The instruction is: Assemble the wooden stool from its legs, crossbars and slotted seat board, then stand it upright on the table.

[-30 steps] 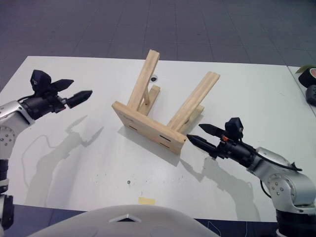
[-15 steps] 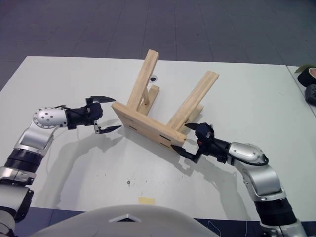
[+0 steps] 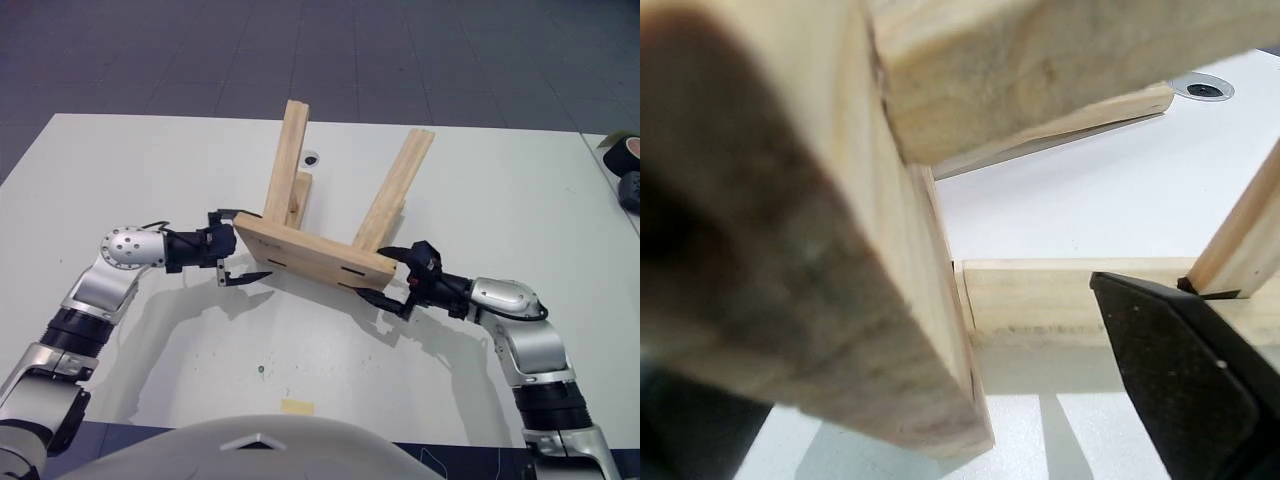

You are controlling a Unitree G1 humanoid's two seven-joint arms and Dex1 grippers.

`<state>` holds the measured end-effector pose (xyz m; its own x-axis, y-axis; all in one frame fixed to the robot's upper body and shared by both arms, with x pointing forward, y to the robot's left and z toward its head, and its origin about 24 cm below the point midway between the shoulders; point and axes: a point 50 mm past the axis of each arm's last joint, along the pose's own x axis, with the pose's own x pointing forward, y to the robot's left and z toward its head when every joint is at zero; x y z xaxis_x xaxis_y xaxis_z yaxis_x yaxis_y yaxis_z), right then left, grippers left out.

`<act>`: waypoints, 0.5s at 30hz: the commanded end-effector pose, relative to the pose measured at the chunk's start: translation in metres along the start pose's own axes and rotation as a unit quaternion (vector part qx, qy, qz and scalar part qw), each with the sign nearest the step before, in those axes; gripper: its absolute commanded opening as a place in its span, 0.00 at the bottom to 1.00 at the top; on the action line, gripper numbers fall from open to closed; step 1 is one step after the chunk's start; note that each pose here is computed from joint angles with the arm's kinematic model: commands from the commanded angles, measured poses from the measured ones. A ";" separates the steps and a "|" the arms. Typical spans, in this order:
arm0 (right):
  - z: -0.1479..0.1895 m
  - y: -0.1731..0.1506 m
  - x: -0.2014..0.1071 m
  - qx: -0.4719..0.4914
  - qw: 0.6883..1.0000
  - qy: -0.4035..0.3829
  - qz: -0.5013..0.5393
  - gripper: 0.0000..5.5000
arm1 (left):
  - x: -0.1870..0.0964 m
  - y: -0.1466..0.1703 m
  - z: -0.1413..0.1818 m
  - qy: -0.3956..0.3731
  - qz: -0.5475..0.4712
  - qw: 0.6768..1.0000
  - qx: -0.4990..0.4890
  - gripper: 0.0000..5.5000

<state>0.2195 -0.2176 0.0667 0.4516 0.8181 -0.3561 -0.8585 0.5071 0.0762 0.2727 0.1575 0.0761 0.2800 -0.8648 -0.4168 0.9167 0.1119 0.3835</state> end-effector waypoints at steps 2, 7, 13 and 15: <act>-0.003 -0.002 -0.005 0.007 1.000 0.013 0.015 0.75 | -0.004 -0.008 0.001 0.000 -0.028 0.999 -0.021 0.81; -0.014 0.004 -0.009 0.023 0.999 0.030 0.031 0.61 | -0.006 -0.016 0.000 -0.002 -0.032 0.999 -0.037 0.66; -0.012 0.007 -0.004 0.033 0.998 0.019 0.045 0.42 | -0.005 -0.021 0.002 -0.004 -0.050 0.997 -0.050 0.47; -0.008 0.008 -0.005 0.057 0.997 0.008 0.057 0.38 | -0.009 -0.023 0.008 -0.014 -0.071 0.994 -0.076 0.42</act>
<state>0.2079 -0.2241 0.0567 0.3654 0.8440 -0.3926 -0.8754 0.4549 0.1632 0.2560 0.1602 0.0744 0.2086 -0.8761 -0.4346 0.9593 0.0968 0.2654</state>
